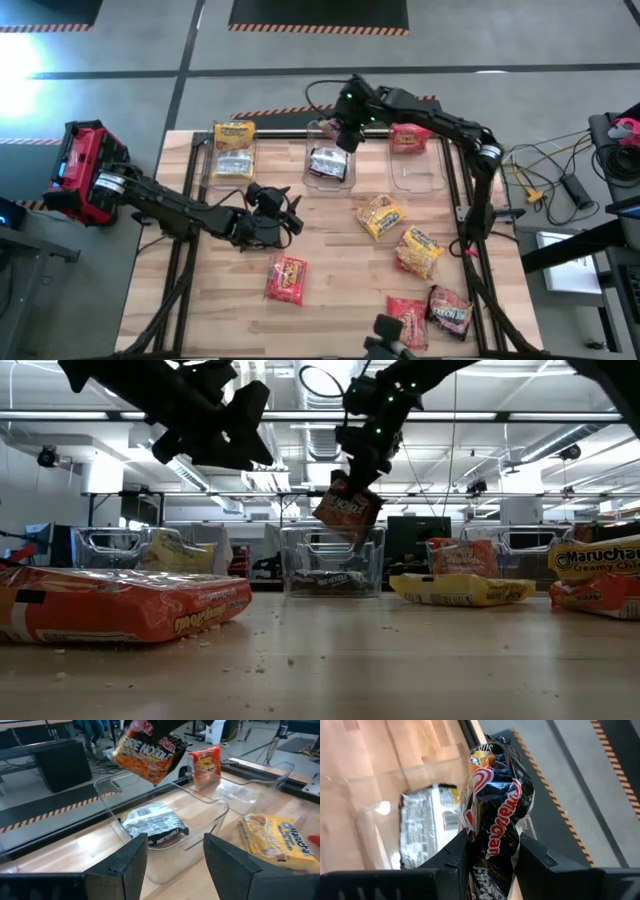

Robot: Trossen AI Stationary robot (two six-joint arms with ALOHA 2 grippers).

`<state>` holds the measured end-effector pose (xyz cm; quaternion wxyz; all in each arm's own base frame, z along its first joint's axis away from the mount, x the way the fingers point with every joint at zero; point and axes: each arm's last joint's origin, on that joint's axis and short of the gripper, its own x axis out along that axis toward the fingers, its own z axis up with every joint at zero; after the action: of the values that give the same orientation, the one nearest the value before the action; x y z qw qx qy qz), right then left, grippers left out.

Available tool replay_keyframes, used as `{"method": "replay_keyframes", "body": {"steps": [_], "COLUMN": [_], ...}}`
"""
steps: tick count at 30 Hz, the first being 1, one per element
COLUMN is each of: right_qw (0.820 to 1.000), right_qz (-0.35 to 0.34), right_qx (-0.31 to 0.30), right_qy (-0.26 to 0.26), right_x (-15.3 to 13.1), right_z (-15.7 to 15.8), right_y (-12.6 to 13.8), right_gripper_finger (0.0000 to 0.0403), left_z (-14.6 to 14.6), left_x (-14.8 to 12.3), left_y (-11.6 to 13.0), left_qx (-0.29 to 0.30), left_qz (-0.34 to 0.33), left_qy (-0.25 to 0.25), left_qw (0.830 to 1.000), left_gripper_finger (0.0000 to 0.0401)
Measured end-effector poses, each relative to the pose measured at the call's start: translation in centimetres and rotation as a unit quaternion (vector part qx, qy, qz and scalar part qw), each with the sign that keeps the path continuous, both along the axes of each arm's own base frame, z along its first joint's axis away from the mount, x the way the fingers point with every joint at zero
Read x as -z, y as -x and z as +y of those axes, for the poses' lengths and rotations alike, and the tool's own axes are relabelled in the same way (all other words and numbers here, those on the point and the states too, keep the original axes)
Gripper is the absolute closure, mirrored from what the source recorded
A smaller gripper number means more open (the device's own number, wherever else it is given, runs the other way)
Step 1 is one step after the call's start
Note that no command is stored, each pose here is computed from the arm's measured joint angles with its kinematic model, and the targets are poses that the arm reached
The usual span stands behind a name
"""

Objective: Sort Maruchan noodles
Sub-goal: Put the black noodle pack into the middle transparent bin

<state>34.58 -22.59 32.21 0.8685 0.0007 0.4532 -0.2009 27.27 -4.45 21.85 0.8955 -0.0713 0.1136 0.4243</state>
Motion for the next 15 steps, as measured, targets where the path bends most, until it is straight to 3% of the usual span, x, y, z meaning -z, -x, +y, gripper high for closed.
{"method": "replay_keyframes", "body": {"steps": [5, 15], "right_qw": [0.998, 0.989], "right_qz": [0.044, 0.090], "right_qx": [-0.036, -0.115], "right_qy": [-0.006, -0.018], "right_x": [0.0, 2.8], "right_z": [-1.1, -3.0], "right_y": [-0.8, -3.3], "right_gripper_finger": [0.0296, 0.0296], "left_z": [0.0, 0.2], "left_x": [0.0, -0.1], "left_y": [0.1, 0.2], "left_qx": [-0.007, -0.039], "left_qz": [0.000, -0.005], "left_qy": [-0.003, -0.024], "left_qw": [1.000, 0.999], "left_gripper_finger": [0.0225, 0.0225]}}
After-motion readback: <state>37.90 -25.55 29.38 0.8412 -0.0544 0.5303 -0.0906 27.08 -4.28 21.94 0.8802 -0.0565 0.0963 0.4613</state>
